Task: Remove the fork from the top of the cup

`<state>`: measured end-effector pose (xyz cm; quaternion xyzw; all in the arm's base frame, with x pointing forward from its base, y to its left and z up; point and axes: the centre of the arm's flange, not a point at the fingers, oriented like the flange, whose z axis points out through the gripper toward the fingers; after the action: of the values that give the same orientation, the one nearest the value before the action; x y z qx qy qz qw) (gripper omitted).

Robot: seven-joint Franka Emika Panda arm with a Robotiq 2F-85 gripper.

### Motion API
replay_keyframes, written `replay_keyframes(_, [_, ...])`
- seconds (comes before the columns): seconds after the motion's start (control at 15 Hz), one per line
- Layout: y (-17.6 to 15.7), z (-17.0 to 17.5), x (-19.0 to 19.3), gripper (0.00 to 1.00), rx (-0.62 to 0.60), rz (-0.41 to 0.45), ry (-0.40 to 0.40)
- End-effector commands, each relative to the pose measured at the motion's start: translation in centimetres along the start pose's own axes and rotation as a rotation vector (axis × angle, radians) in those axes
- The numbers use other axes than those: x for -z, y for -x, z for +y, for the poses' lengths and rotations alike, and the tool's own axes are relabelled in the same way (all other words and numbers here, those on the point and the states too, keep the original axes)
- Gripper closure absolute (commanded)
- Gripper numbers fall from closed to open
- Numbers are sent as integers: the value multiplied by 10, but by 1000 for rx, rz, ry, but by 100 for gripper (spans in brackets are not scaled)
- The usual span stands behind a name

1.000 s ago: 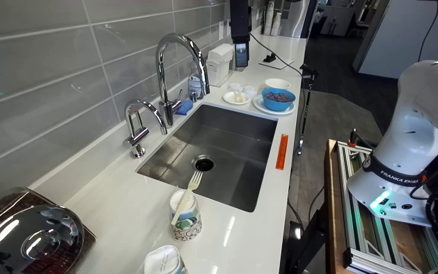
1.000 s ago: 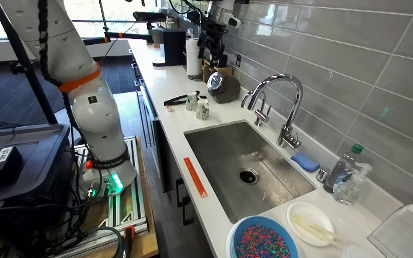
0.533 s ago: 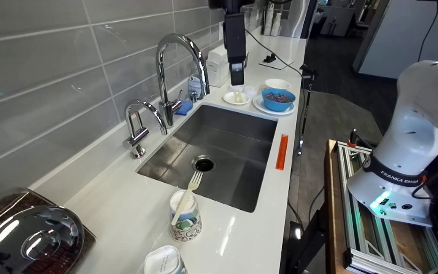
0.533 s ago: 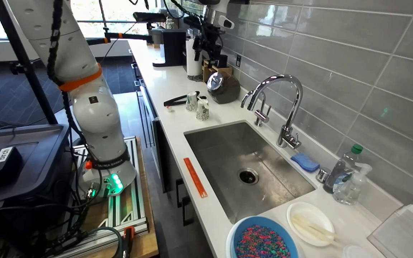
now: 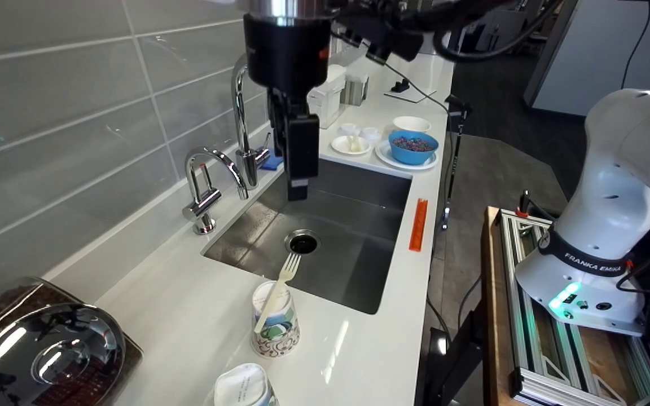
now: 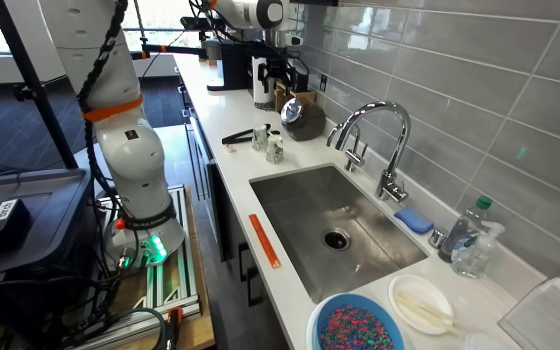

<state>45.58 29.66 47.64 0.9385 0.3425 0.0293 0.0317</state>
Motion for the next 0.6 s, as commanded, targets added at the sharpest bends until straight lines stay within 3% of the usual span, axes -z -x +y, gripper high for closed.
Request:
replay_keyframes(0.0, [-13, -6, -28, 0, 119, 41, 5])
replay_keyframes(0.13, [-12, -6, -20, 0, 83, 23, -6])
replay_keyframes(0.53, [-18, -9, -31, 0, 146, 28, -21])
